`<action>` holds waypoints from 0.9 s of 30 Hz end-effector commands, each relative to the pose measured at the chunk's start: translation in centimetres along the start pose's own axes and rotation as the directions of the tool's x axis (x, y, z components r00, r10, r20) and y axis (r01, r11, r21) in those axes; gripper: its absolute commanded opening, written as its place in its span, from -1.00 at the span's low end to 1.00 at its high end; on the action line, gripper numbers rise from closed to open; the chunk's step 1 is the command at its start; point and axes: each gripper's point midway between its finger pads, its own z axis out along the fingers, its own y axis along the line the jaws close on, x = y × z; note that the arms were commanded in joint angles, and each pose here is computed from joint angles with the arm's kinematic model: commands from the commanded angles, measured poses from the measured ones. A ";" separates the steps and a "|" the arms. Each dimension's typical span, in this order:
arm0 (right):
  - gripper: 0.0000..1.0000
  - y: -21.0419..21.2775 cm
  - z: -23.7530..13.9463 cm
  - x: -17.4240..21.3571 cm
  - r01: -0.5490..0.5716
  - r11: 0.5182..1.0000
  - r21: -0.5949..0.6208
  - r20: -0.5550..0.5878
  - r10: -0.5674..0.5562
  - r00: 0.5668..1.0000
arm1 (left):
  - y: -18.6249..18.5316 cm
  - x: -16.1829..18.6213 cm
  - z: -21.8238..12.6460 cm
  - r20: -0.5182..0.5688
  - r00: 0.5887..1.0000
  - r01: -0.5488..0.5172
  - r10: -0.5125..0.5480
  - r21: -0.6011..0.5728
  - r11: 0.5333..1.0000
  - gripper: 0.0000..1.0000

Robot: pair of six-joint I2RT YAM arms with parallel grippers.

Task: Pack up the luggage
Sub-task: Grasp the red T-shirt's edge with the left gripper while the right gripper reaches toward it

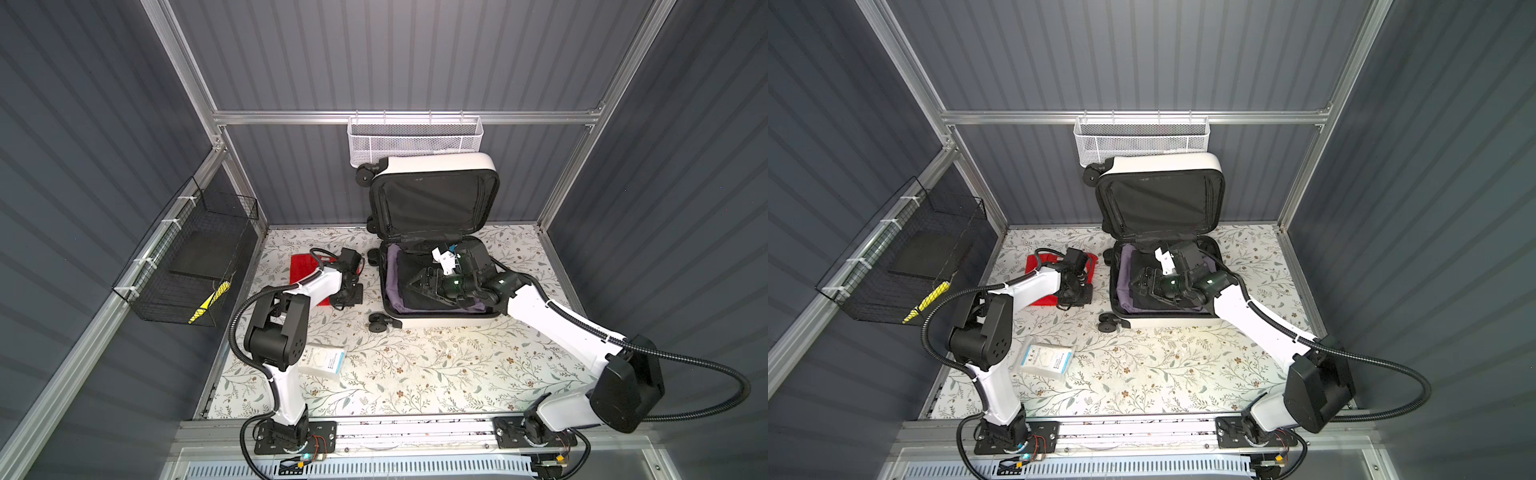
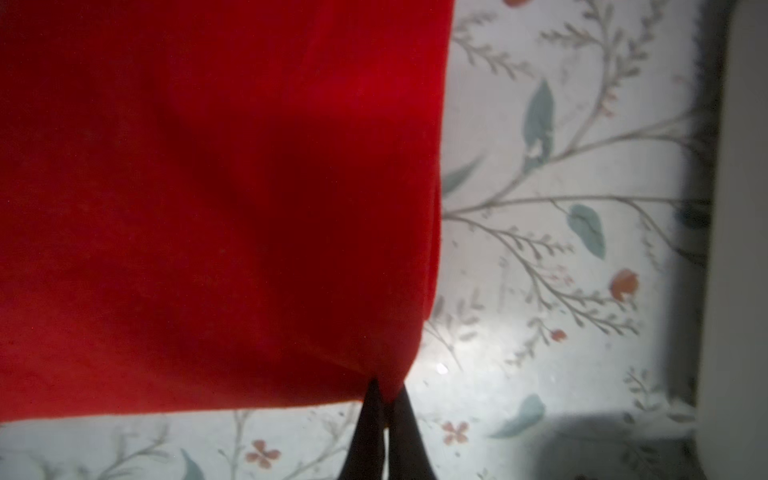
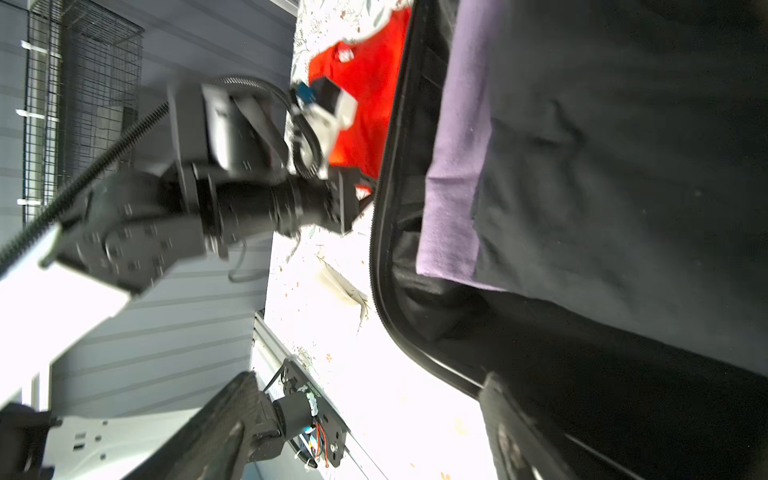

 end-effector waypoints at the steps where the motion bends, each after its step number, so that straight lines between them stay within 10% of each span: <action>1: 0.71 0.7 0.3 -0.3 0.031 0.999 0.011 -0.008 -0.031 0.999 | -1.4 -0.1 -1.9 0.030 0.998 0.052 -0.054 0.062 0.997 -0.88; 5: 0.70 1.4 1.3 -0.1 0.053 0.998 0.031 -0.035 -0.052 0.998 | 0.0 -1.6 -4.6 0.091 0.994 0.051 -0.053 0.020 0.998 0.17; 9: 0.70 2.4 2.6 0.1 0.086 0.995 0.053 -0.060 -0.083 0.995 | 3.1 -3.4 -7.0 0.151 0.981 0.117 -0.118 0.016 0.993 0.62; 27: 0.56 4.4 12.7 2.9 0.242 0.943 0.230 -0.160 -0.208 0.965 | 14.7 -7.9 -5.3 0.174 0.953 0.274 -0.248 -0.149 0.950 0.83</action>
